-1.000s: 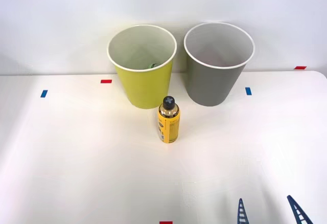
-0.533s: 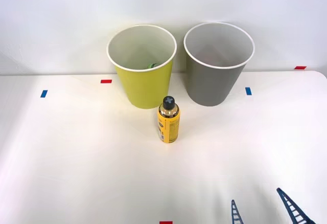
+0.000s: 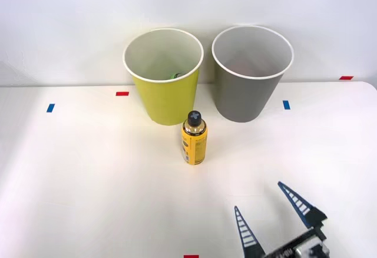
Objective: Put cans in the gray bin, plastic bottles in the light green bin
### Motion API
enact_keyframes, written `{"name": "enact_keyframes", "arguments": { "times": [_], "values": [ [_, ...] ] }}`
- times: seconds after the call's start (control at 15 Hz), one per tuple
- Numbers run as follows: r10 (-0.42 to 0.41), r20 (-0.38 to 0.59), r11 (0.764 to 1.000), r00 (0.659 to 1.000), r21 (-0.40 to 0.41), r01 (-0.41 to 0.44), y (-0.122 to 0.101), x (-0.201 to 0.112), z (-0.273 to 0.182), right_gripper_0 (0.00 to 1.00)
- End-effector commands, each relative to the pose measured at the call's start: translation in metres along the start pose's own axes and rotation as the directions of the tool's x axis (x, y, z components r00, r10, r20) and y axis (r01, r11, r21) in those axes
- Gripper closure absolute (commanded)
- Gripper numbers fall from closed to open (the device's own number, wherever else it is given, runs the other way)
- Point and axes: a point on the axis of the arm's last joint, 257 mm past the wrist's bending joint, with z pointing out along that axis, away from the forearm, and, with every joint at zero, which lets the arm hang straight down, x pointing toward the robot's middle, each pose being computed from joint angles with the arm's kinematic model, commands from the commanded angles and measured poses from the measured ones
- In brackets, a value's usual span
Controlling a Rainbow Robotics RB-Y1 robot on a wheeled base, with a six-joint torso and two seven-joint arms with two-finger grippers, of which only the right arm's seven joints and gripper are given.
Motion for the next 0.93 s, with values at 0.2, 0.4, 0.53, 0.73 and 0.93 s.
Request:
{"name": "enact_keyframes", "arguments": {
  "times": [0.2, 0.4, 0.53, 0.73, 0.93],
  "values": [
    [0.082, 0.020, 0.995, 0.996, -0.060, -0.080, 0.016, 0.002, 0.040, 0.00],
    [0.076, 0.059, 0.994, 0.995, -0.078, -0.071, 0.017, -0.001, 0.063, 0.00],
    [0.069, 0.080, 0.994, 0.994, -0.092, -0.061, 0.019, -0.002, 0.081, 0.00],
    [0.070, 0.101, 0.994, 0.992, -0.087, -0.062, 0.023, 0.000, 0.108, 0.00],
    [0.075, 0.108, 0.995, 0.991, -0.079, -0.067, 0.028, 0.006, 0.133, 0.00]
  ]
}}
